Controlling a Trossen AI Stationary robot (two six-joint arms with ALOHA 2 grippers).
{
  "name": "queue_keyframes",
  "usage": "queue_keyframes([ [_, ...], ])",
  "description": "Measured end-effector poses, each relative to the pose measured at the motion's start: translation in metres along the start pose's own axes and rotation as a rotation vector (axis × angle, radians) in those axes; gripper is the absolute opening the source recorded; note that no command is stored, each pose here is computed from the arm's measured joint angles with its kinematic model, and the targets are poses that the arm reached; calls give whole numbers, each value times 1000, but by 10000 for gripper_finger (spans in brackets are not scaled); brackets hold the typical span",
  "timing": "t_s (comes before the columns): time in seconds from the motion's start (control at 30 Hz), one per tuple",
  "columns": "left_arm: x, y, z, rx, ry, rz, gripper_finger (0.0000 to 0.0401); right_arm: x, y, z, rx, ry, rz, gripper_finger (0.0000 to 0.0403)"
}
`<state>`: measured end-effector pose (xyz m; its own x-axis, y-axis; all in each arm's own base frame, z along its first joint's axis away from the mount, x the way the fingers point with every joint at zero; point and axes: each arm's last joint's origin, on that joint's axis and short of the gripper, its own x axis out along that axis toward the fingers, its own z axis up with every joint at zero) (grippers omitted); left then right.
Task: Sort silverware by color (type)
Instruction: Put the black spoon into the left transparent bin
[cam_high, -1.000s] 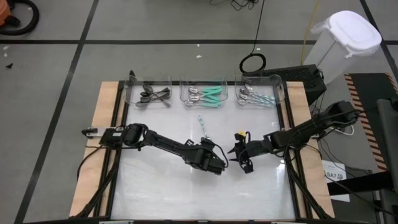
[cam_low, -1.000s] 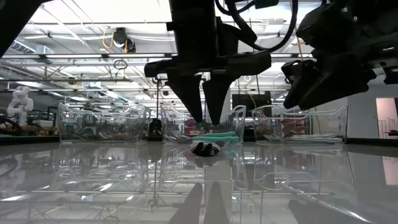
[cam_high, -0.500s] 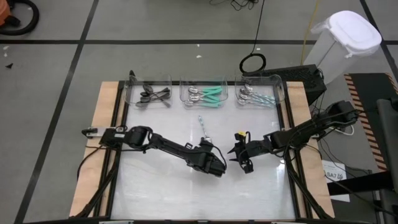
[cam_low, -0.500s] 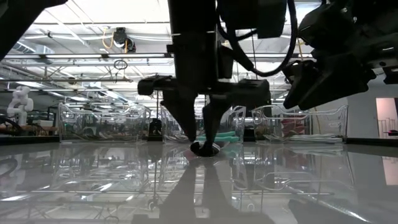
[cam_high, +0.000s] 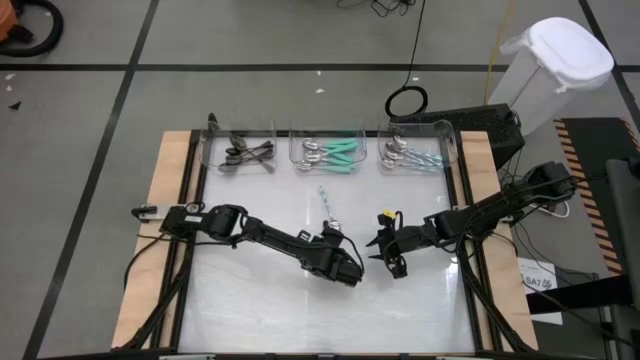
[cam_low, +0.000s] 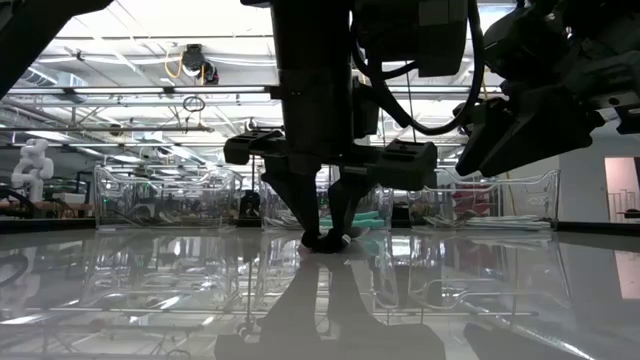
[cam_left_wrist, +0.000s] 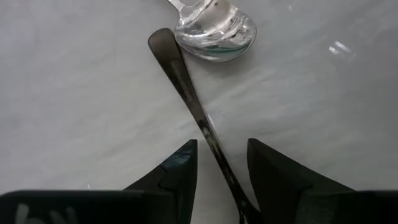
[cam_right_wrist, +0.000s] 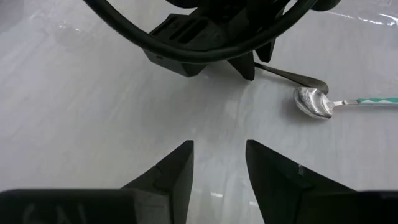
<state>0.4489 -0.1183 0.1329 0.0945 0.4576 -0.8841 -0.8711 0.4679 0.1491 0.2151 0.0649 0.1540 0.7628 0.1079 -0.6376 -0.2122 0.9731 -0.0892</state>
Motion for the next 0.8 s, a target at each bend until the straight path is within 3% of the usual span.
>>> queue_keyframes([
  [0.2,-2,1,-6,18,4,23,130,0,0,0,-5,0,0,141],
  [0.6,-4,2,-12,69,30,36,13,0,0,0,-32,0,0,141],
  [0.8,-5,3,-12,78,36,40,7,0,0,0,-42,0,0,141],
])
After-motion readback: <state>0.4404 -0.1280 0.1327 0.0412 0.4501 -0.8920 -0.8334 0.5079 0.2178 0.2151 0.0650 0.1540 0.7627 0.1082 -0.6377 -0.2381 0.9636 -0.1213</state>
